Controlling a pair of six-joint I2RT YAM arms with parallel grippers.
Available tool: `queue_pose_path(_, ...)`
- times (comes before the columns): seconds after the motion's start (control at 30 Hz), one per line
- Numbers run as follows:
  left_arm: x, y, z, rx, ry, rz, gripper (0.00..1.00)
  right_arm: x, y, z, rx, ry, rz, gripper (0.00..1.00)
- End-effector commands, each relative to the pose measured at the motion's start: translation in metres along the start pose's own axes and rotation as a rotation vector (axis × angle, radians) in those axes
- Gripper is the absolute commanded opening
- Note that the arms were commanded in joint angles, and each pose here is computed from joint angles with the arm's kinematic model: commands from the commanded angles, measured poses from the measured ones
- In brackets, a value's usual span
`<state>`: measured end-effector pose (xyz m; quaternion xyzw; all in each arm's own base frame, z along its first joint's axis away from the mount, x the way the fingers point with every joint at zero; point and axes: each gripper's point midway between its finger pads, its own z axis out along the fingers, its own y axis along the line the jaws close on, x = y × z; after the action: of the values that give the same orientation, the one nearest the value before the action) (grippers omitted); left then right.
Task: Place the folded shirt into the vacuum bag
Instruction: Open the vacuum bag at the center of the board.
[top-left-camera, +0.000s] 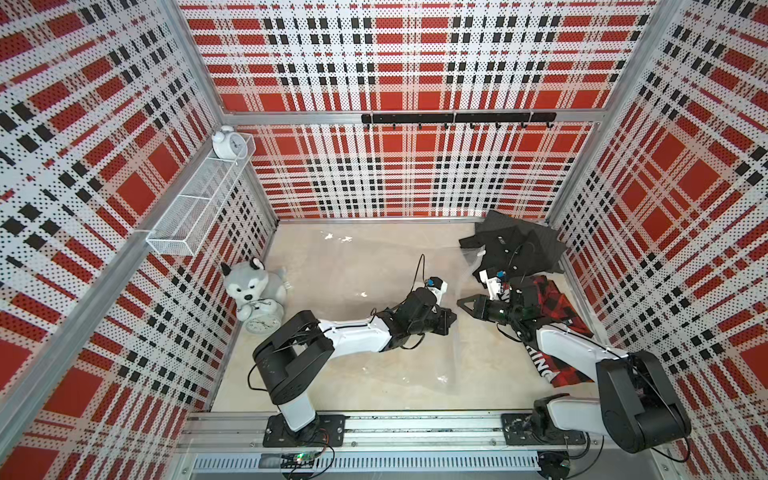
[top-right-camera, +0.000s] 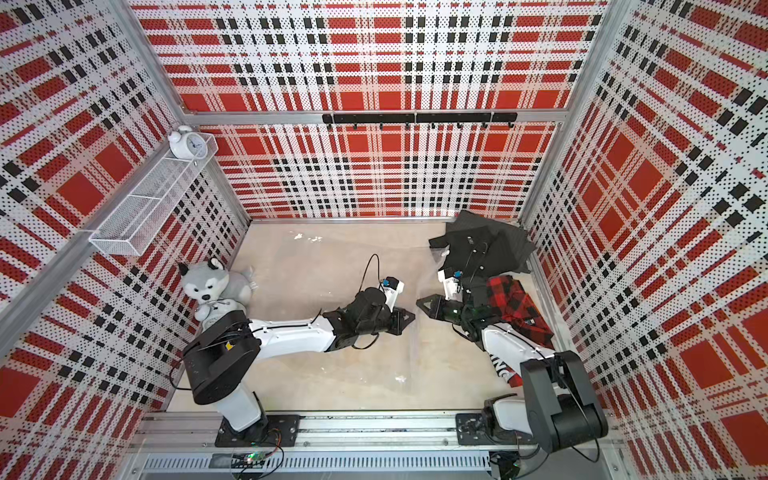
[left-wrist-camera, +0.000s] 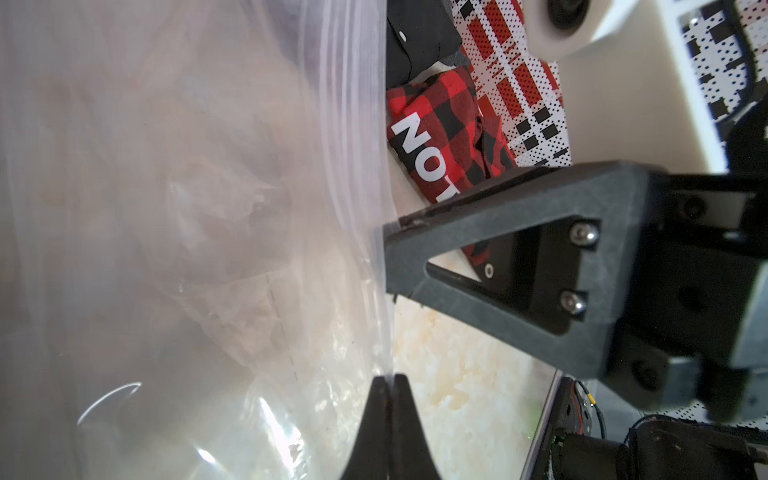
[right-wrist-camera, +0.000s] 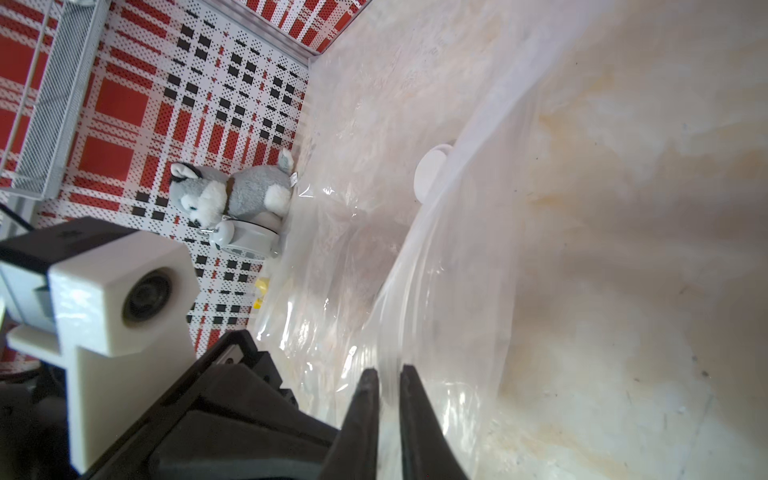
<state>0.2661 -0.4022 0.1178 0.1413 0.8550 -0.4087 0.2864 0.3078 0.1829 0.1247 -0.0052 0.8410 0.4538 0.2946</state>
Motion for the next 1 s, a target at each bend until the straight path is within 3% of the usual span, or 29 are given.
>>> queue_pose_path(0.0, -0.012, -0.006, -0.007, 0.021, -0.042, 0.006, 0.00, -0.004, -0.006, -0.001, 0.049, -0.015, -0.009, 0.08)
queue_pose_path(0.27, -0.016, -0.005, -0.009, 0.017, -0.055, -0.001, 0.01, -0.002, -0.015, -0.005, 0.109, -0.013, -0.007, 0.00)
queue_pose_path(0.4, -0.018, -0.003, -0.010, 0.014, -0.063, -0.009, 0.44, -0.002, -0.017, -0.007, 0.133, -0.016, -0.014, 0.00)
queue_pose_path(0.5, -0.022, -0.001, -0.006, 0.011, -0.067, -0.018, 0.56, -0.001, -0.012, -0.008, 0.118, -0.013, -0.023, 0.00)
queue_pose_path(0.8, -0.035, -0.001, 0.009, 0.014, -0.073, -0.040, 0.58, 0.003, -0.004, -0.014, 0.109, -0.008, -0.052, 0.00)
queue_pose_path(0.97, -0.048, -0.015, 0.011, 0.038, -0.091, -0.021, 0.68, 0.004, -0.002, -0.016, 0.112, -0.005, -0.062, 0.00)
